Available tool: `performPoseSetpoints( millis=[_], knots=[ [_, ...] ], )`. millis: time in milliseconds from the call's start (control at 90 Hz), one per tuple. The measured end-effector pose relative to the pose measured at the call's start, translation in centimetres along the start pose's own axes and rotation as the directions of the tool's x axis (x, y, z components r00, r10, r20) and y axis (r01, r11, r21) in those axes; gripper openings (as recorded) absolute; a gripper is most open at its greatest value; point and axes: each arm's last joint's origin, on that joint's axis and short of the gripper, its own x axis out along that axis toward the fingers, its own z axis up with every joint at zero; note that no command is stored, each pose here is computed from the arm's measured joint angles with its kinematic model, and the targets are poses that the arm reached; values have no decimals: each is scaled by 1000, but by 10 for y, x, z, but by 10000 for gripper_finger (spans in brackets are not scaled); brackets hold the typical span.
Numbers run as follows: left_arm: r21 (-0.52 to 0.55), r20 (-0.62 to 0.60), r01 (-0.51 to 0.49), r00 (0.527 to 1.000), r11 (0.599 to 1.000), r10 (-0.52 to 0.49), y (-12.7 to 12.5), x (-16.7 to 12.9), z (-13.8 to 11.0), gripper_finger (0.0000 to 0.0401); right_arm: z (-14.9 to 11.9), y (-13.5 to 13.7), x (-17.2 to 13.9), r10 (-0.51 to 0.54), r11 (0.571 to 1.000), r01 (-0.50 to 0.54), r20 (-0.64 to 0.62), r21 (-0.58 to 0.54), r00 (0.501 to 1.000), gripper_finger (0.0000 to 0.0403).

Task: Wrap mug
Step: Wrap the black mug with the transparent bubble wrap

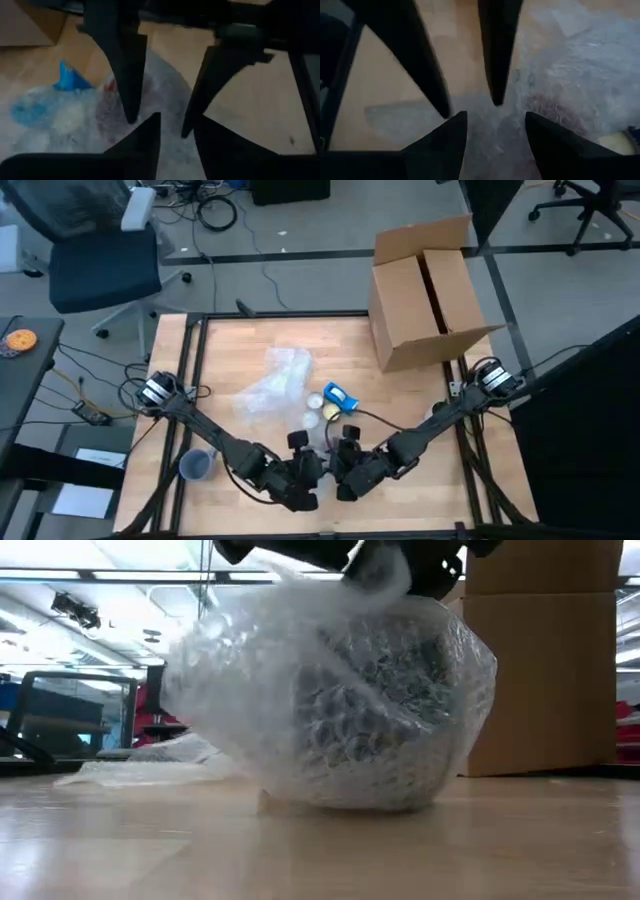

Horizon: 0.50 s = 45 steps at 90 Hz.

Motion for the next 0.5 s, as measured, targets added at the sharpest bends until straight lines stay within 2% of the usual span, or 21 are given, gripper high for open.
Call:
performPoseSetpoints(
  millis=[122,289,500],
  knots=[
    [49,5,30,1000,998,-30,-7,-7,1,133,0,0,0,-3,1000,3,1,-5,1000,176],
    [143,-25,45,999,989,-42,-16,-26,8,137,1,-1,0,-10,1000,10,6,-5,1000,176],
    [231,-130,-7,991,973,38,-17,-49,1,137,7,-1,-3,-15,999,15,2,-37,1000,176]
  ],
)
